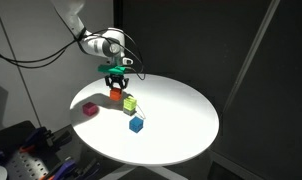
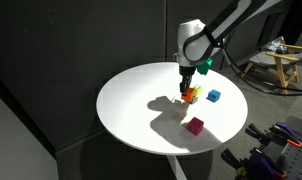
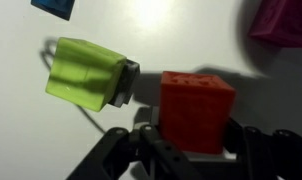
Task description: Pick up the orange block and put it on the table
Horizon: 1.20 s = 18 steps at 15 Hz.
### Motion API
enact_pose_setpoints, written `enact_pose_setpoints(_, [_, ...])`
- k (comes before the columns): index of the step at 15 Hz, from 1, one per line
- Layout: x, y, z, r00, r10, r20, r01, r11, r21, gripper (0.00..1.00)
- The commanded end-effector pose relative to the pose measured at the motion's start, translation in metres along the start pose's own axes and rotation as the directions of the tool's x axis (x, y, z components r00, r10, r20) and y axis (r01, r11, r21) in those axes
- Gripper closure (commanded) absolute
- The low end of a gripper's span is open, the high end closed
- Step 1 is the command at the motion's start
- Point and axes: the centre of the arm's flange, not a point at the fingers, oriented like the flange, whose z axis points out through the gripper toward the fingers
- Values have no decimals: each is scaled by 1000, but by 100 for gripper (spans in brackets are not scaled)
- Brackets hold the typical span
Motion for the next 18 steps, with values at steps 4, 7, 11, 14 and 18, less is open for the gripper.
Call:
enact_pose_setpoints(4, [8, 5, 8, 1000, -12, 2, 12, 1000, -10, 19])
enact_pose_setpoints(7, [8, 7, 8, 1000, -10, 3, 10, 1000, -10, 10])
enact_pose_setpoints(11, [8, 9, 6, 1000, -6, 1, 6, 1000, -10, 0])
enact_pose_setpoints(14, [7, 9, 3, 1000, -1, 3, 1, 1000, -13, 0])
enact_pose_setpoints(18, [2, 13, -10, 999, 38, 4, -38, 999, -11, 0])
